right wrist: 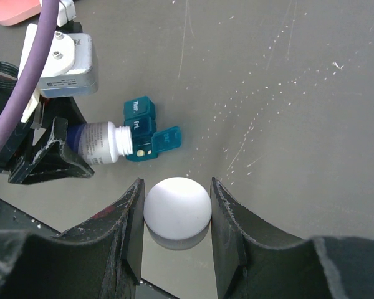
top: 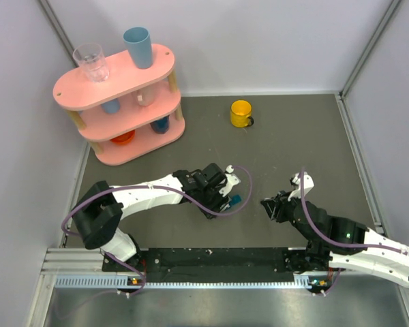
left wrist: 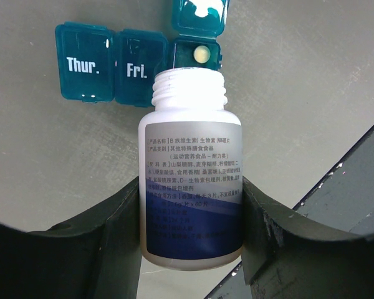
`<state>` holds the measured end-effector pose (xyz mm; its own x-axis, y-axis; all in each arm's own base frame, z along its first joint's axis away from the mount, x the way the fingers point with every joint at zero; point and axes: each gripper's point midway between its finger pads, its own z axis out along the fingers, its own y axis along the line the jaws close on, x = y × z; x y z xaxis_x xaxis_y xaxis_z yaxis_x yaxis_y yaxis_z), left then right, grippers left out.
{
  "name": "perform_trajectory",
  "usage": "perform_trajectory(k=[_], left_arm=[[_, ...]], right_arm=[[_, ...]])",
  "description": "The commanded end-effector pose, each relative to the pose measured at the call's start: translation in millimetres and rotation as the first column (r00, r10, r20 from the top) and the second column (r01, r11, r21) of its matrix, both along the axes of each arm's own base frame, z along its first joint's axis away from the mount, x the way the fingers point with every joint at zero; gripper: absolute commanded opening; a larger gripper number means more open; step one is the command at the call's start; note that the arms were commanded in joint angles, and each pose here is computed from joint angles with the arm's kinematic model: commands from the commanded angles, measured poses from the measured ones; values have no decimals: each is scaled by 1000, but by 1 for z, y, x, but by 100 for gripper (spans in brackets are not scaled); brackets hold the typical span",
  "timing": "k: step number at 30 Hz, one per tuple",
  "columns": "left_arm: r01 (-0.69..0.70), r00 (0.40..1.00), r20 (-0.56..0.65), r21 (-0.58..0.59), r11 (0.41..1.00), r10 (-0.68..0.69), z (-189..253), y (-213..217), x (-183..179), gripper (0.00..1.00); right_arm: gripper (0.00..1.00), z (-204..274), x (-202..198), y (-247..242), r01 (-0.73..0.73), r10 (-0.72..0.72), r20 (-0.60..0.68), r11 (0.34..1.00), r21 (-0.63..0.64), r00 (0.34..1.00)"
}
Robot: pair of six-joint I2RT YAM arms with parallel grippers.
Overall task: Sort the pills into containers
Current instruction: Pour the pill into the pill container.
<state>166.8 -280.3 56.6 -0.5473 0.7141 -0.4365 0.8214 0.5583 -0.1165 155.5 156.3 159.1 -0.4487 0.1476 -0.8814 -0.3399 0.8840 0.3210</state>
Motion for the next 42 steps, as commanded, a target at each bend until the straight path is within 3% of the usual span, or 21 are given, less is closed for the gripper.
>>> perform_trajectory(k=[1,42], left_arm=[[15,999,34,-25,1000,-15,14,-9,7,0],[17,1000,-8,23,1000,-17,12,-8,5,0]], right_arm=[[0,4,2,1,12,-12,7,999,33,1000],[0,1,2,0,12,-12,4,999,33,1000]])
